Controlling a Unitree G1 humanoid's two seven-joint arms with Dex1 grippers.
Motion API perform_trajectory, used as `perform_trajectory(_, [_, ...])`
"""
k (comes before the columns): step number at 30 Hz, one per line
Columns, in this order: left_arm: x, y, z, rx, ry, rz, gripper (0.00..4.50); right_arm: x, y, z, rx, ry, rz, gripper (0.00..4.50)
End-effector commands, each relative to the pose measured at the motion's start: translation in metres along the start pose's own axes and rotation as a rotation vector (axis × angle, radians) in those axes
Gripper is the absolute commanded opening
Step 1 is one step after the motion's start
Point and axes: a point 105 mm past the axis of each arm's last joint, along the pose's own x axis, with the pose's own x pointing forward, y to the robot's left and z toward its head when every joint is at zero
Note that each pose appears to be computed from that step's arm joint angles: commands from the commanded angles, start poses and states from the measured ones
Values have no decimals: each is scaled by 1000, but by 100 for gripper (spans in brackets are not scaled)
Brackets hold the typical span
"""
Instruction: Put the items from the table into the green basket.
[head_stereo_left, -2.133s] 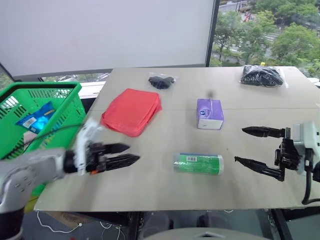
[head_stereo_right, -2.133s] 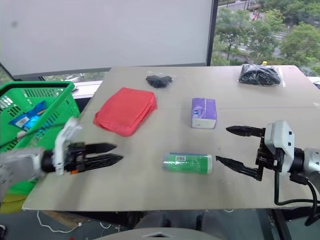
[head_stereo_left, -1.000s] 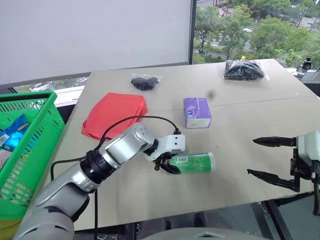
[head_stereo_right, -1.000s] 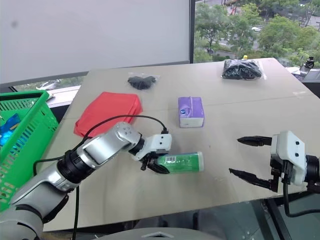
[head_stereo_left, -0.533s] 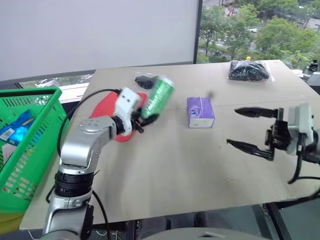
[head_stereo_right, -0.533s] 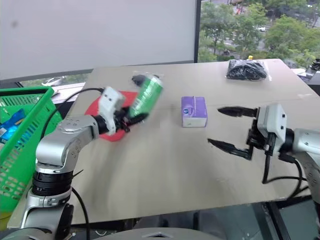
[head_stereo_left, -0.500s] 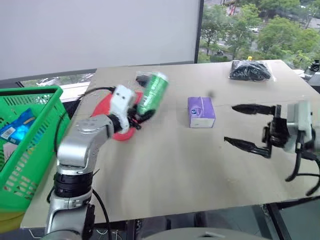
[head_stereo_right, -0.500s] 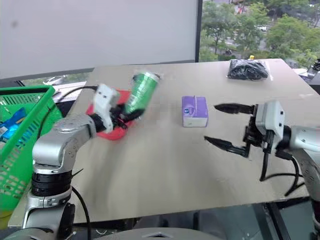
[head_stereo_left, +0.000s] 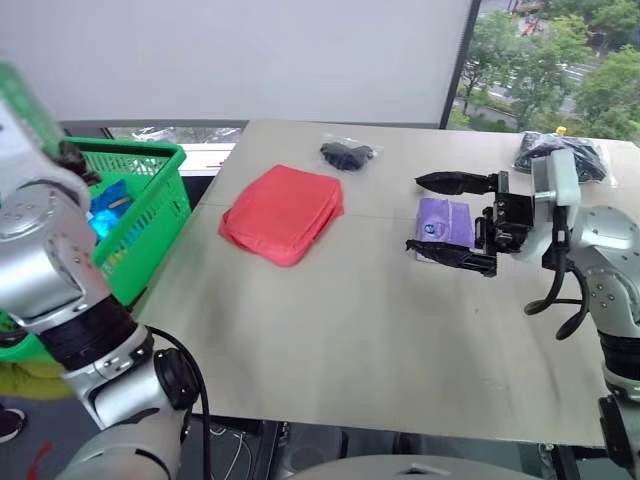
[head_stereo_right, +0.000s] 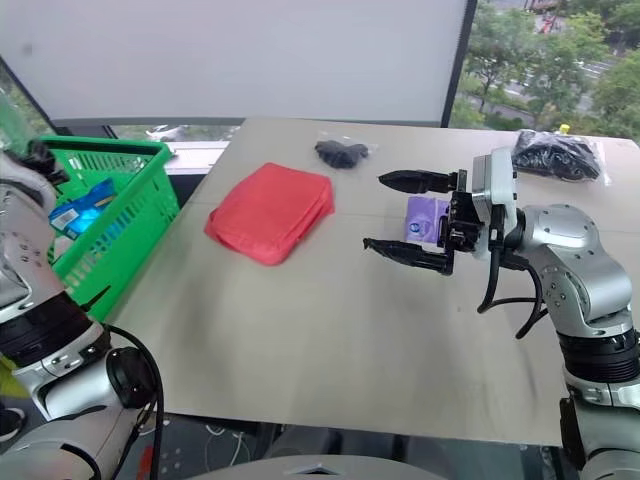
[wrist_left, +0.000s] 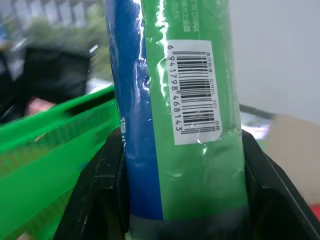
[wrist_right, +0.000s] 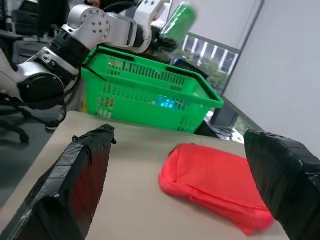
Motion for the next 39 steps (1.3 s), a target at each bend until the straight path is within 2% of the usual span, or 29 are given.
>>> perform_trajectory(1, [9, 13, 1, -121, 29, 44, 191, 5, 1, 16, -51, -43, 27, 450])
perform_trajectory(3, [15, 11, -12, -216, 87, 29, 292, 5, 1, 17, -51, -52, 25, 450])
perform_trajectory(6, [18, 3, -17, -234, 99, 2, 428, 3, 1, 15, -49, -50, 14, 450])
perform_trajectory(7, [19, 2, -17, -248, 95, 2, 444, 3, 0, 15, -50, -47, 9, 450])
perform_trajectory(10, [17, -8, -11, -227, 53, -47, 444, -1, 0, 15, -52, -39, -18, 450])
perform_trajectory(13, [-1, -71, 2, -159, -5, -342, 444, -6, 0, 14, -53, -29, -48, 450])
perform_trajectory(16, [-32, -129, -4, -93, 22, -630, 444, -13, 0, 13, -53, -8, -85, 450])
perform_trajectory(19, [-74, -179, -30, -37, 160, -951, 444, -26, 0, 7, -42, 39, -143, 450])
perform_trajectory(21, [-118, -211, -64, 108, 286, -1213, 444, -40, 2, -3, -26, 101, -199, 450])
perform_trajectory(23, [-145, -225, -97, 225, 411, -1357, 444, -50, 4, -10, -23, 156, -244, 450])
perform_trajectory(26, [-154, -239, -129, 281, 500, -1434, 444, -64, 5, -17, -27, 219, -321, 450])
perform_trajectory(29, [-160, -261, -148, 367, 530, -1525, 444, -82, 8, -25, -3, 306, -402, 450])
perform_trajectory(33, [-166, -295, -157, 269, 687, -1551, 444, -99, 13, -31, 9, 374, -474, 450])
perform_trajectory(36, [-167, -330, -159, 139, 761, -1473, 444, -104, 19, -30, 8, 388, -508, 450])
perform_trajectory(39, [-170, -352, -177, 189, 758, -1357, 444, -109, 26, -27, 10, 411, -537, 450])
